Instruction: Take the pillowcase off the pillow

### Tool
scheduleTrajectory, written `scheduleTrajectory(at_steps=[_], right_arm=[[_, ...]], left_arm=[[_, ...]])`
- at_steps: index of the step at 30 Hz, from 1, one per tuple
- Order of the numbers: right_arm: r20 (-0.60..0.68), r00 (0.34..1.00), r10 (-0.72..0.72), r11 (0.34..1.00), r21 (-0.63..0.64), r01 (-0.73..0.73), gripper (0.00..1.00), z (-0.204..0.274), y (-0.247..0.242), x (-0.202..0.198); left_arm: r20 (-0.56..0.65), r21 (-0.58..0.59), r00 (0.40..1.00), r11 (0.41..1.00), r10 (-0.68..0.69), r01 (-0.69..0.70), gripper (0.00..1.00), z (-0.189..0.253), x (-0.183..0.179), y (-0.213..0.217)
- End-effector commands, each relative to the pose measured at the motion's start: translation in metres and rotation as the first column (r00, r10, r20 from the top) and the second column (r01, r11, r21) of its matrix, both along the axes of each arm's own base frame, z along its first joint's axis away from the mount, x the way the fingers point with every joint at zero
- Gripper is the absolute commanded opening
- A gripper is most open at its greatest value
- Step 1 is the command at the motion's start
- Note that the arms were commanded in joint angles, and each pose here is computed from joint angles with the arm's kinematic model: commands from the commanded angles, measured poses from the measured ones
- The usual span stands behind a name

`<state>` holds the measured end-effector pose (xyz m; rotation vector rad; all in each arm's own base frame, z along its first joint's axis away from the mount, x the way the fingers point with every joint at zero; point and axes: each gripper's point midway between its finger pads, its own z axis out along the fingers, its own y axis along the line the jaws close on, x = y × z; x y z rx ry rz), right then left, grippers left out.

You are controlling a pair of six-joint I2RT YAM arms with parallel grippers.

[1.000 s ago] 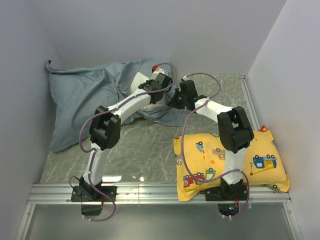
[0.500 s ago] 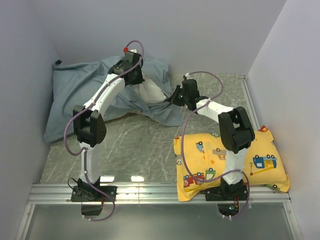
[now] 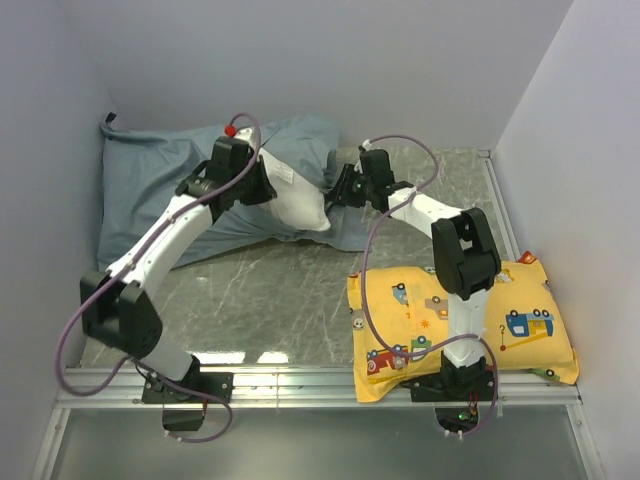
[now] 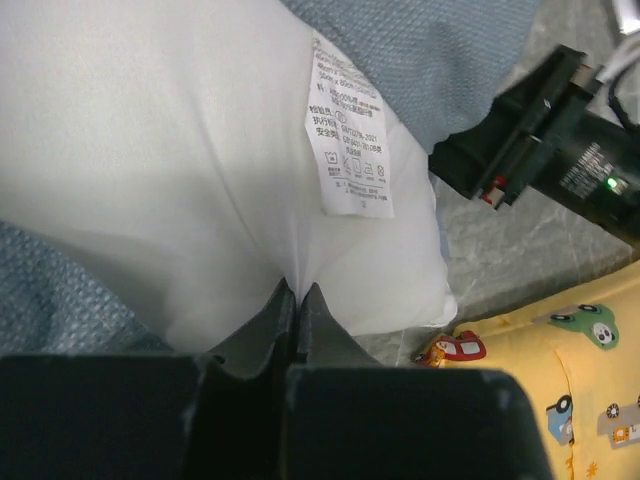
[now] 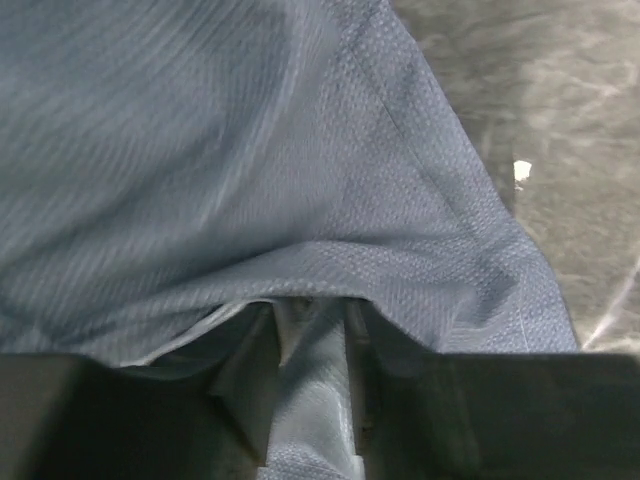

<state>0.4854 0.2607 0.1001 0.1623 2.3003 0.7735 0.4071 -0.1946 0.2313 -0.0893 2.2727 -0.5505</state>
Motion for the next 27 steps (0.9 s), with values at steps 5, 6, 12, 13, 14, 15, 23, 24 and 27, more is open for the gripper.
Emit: scheduleTrajectory(at_steps=[5, 6, 12, 13, 14, 15, 23, 24, 27], right_arm=[[0.218, 0.976, -0.003, 1.000, 0.017, -0.001, 0.55, 0.084, -0.028, -0.001], [0.243, 0.970, 0.002, 1.000, 0.016, -0.006, 0.57, 0.092, -0.030, -0.007], [0.368, 0.930, 0.020, 0.999, 0.021, -0.029, 0.64, 0.134, -0.039, -0.057], [0.389, 0.921, 0.029, 0.999, 0.019, -0.040, 0.66, 0.140, -0.037, -0.061], [0.405, 0.913, 0.046, 0.998, 0.017, -0.058, 0.67, 0.146, -0.031, -0.069], [0.419, 0.906, 0.062, 0.998, 0.000, -0.068, 0.68, 0.147, -0.028, -0.071], [0.335, 0.932, 0.141, 0.989, -0.085, -0.119, 0.73, 0.119, 0.013, -0.064], [0.299, 0.944, 0.138, 0.988, -0.107, -0.110, 0.73, 0.109, 0.012, -0.064], [0.297, 0.947, 0.121, 0.987, -0.133, -0.084, 0.72, 0.105, 0.010, -0.054]], left_arm=[[0.135, -0.081, 0.990, 0.995, -0.041, 0.052, 0.00, 0.023, -0.038, -0.004], [0.134, -0.087, 0.990, 0.995, -0.044, 0.056, 0.00, 0.022, -0.039, -0.005], [0.148, -0.130, 0.988, 0.990, -0.042, 0.061, 0.01, 0.023, -0.037, -0.011], [0.146, -0.135, 0.988, 0.988, -0.048, 0.068, 0.00, 0.022, -0.037, -0.013], [0.145, -0.138, 0.988, 0.988, -0.050, 0.070, 0.01, 0.022, -0.036, -0.014], [0.145, -0.140, 0.988, 0.987, -0.052, 0.073, 0.00, 0.022, -0.037, -0.015], [0.164, -0.136, 0.984, 0.986, -0.069, 0.091, 0.01, 0.035, -0.042, -0.014], [0.168, -0.133, 0.983, 0.987, -0.068, 0.091, 0.00, 0.036, -0.043, -0.013], [0.174, -0.129, 0.982, 0.987, -0.069, 0.092, 0.00, 0.039, -0.047, -0.011]])
